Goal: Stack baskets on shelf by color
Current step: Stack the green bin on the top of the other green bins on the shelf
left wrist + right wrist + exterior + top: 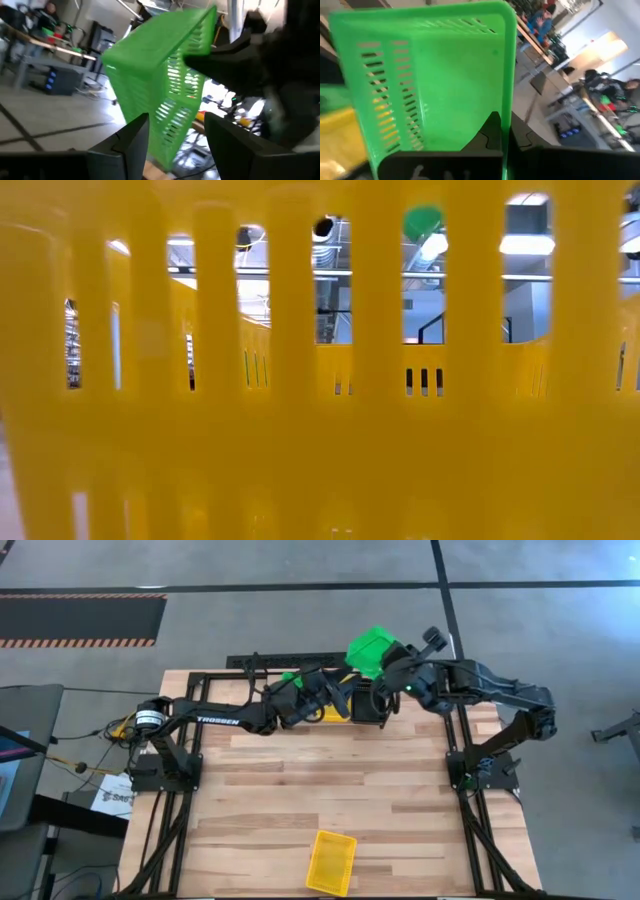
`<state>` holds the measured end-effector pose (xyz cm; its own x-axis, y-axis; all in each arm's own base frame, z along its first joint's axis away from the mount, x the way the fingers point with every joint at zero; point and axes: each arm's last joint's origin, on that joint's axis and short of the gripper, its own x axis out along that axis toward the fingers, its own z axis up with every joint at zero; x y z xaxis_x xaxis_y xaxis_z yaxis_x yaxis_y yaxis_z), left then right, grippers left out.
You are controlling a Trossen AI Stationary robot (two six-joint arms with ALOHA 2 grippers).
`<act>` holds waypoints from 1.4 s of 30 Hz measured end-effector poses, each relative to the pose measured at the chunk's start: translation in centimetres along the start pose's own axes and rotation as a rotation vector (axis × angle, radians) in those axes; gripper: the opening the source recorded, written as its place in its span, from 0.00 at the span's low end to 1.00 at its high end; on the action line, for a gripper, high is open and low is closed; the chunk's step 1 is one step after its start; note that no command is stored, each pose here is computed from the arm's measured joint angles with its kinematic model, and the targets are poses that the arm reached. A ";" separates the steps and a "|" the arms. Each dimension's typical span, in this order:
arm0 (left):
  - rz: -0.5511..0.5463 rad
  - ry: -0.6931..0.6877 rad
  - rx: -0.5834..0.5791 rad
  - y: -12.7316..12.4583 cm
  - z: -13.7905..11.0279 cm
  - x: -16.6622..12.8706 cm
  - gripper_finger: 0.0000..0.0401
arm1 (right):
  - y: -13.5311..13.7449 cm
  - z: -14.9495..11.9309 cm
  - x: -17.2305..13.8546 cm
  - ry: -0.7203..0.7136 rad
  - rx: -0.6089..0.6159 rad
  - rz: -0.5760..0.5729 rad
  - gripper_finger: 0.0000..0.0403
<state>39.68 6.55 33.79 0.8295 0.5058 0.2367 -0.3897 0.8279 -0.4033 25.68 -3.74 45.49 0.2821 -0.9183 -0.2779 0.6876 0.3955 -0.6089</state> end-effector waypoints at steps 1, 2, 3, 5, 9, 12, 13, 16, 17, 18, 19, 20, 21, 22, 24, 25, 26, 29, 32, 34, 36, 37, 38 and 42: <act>0.018 0.000 0.021 0.1 0.0 0.0 0.45 | 0.1 0.2 -0.1 -0.013 0.013 0.010 0.01; 0.035 0.002 0.040 0.2 -0.1 0.0 0.45 | 0.3 0.3 -0.1 -0.018 0.011 0.014 0.01; 0.051 0.004 0.054 0.4 -0.1 0.1 0.45 | 0.5 0.4 -0.2 -0.024 0.004 0.028 0.01; 0.086 0.001 0.068 0.8 0.0 0.2 0.45 | 0.8 0.7 -0.6 -0.051 0.022 0.062 0.01; 0.064 -0.009 0.098 1.6 0.4 0.6 0.45 | 0.9 0.8 -1.1 -0.070 0.032 0.083 0.01; 0.068 -0.011 0.089 2.0 0.5 0.7 0.41 | 1.1 0.9 -1.4 -0.077 0.032 0.105 0.01; 0.058 -0.006 0.089 2.2 0.6 0.8 0.37 | 1.1 0.9 -1.5 -0.080 0.031 0.109 0.01; 0.013 0.015 0.099 2.6 0.6 1.0 0.14 | 1.3 0.8 -2.0 -0.090 0.019 0.124 0.01; 0.007 0.018 0.104 2.7 0.7 1.0 0.07 | 1.4 0.8 -2.2 -0.093 0.016 0.129 0.01; 0.003 0.018 0.107 2.8 0.7 1.1 0.05 | 1.5 0.8 -2.4 -0.098 0.012 0.135 0.02; 0.006 0.017 0.113 2.9 0.7 1.1 0.04 | 1.6 0.8 -2.5 -0.102 0.009 0.141 0.02; 0.014 0.013 0.123 2.9 0.7 1.1 0.02 | 1.7 0.8 -2.7 -0.106 0.006 0.147 0.03; 0.025 0.005 0.126 2.9 0.8 1.1 0.01 | 1.6 0.8 -3.0 -0.111 0.004 0.154 0.05; 0.028 -0.003 0.126 2.9 0.8 1.1 0.01 | 1.6 0.7 -3.2 -0.117 0.002 0.164 0.07; 0.021 -0.015 0.123 2.8 1.0 1.1 0.01 | 1.8 0.7 -3.8 -0.131 -0.001 0.182 0.11; 0.017 -0.016 0.121 2.8 1.0 1.1 0.00 | 1.9 0.7 -4.0 -0.137 -0.005 0.190 0.13; 0.013 -0.014 0.118 2.8 1.0 1.1 0.00 | 1.8 0.6 -4.3 -0.140 -0.013 0.201 0.16; -0.006 -0.010 0.117 2.7 1.0 1.1 0.00 | 1.7 0.2 -4.9 -0.142 -0.037 0.220 0.25; -0.013 -0.008 0.116 2.6 1.0 1.0 0.00 | 1.5 0.0 -5.0 -0.135 -0.039 0.192 0.36; -0.016 -0.010 0.114 2.5 1.0 1.0 0.00 | 1.2 -0.1 -5.0 -0.131 -0.044 0.136 0.45; -0.013 -0.010 0.115 2.5 1.0 1.0 0.00 | 0.7 -0.4 -5.1 -0.126 -0.057 0.052 0.52; -0.018 -0.008 0.115 2.5 1.0 1.0 0.00 | 0.4 -0.4 -5.1 -0.125 -0.055 0.014 0.56; -0.022 -0.009 0.114 2.5 1.0 1.0 0.00 | 0.2 -0.4 -5.1 -0.127 -0.048 -0.015 0.59; -0.028 -0.009 0.114 2.4 1.1 1.0 0.00 | -1.4 -0.4 -5.7 -0.141 -0.008 -0.030 0.68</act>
<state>39.16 9.32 34.01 0.8373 0.4836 0.2552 -0.4094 0.8638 -0.2937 22.85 0.97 47.67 0.3532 -0.9230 -0.1528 0.6918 0.3676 -0.6215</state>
